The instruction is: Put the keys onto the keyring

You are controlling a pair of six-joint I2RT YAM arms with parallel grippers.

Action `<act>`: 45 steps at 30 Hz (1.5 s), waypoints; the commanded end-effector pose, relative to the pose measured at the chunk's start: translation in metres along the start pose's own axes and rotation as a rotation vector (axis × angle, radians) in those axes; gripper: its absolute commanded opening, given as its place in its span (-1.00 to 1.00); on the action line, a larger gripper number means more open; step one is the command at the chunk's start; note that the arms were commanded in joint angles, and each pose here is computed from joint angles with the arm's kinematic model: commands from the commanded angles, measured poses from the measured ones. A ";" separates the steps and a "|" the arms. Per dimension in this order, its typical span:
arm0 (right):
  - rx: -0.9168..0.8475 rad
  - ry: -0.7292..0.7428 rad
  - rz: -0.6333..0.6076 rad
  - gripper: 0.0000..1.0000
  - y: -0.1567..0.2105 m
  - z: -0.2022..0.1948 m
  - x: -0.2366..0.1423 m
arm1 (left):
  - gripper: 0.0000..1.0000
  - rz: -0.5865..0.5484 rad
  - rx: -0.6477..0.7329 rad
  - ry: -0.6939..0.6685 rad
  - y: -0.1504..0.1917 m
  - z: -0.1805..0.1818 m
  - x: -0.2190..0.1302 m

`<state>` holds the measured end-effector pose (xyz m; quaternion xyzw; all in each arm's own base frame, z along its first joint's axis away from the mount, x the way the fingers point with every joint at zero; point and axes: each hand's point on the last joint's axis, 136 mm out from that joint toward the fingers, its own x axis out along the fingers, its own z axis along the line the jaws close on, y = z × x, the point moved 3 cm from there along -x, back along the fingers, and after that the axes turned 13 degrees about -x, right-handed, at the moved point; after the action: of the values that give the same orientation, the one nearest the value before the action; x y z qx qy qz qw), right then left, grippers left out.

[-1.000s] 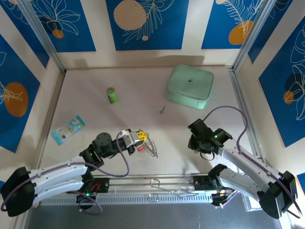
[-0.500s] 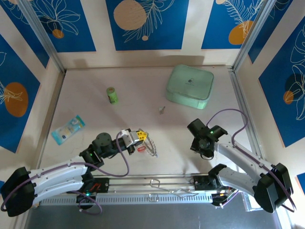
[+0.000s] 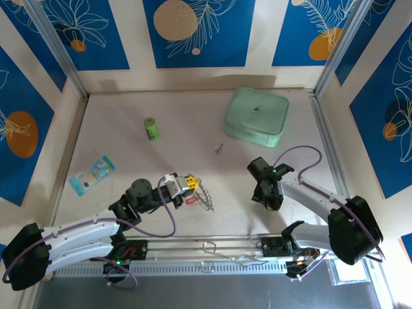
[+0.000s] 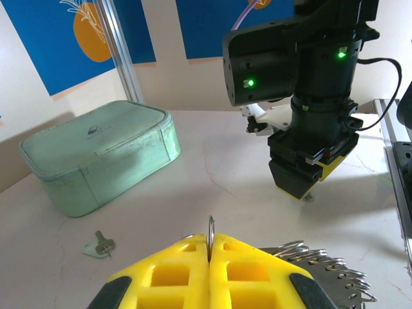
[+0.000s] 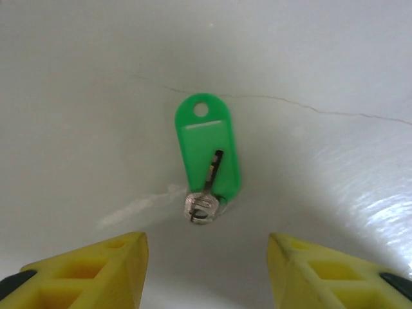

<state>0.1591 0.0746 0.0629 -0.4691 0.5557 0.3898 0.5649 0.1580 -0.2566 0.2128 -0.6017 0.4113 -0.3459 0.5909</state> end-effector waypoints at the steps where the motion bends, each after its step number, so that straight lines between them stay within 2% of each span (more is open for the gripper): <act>1: 0.044 -0.006 0.007 0.04 -0.003 0.000 0.006 | -1.00 -0.074 0.004 0.021 -0.014 -0.005 -0.002; 13: 0.059 0.025 0.039 -0.32 -0.002 -0.003 0.023 | -1.00 -0.073 0.010 0.018 -0.013 -0.004 -0.004; 17: 0.000 0.032 0.028 -0.47 -0.002 0.002 0.021 | -1.00 -0.075 0.015 0.014 -0.014 -0.004 -0.006; 21: -0.088 0.046 -0.001 -0.73 -0.004 0.011 0.015 | -1.00 -0.074 0.020 0.012 -0.014 -0.004 -0.006; 25: -0.171 0.058 -0.024 -0.86 -0.005 0.023 0.010 | -1.00 -0.077 0.021 0.014 -0.015 -0.004 -0.006; 38: -0.400 0.006 -0.036 -1.00 -0.002 0.062 0.003 | -1.00 -0.082 0.027 -0.017 -0.015 -0.001 -0.010; 45: -0.449 -0.021 -0.003 -0.97 0.002 0.067 0.009 | -1.00 -0.083 0.023 -0.033 -0.014 0.001 -0.012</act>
<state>0.1757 0.1317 0.0508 -0.5845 0.4585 0.4851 0.4613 0.1559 -0.2478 0.2137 -0.6086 0.3951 -0.3467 0.5944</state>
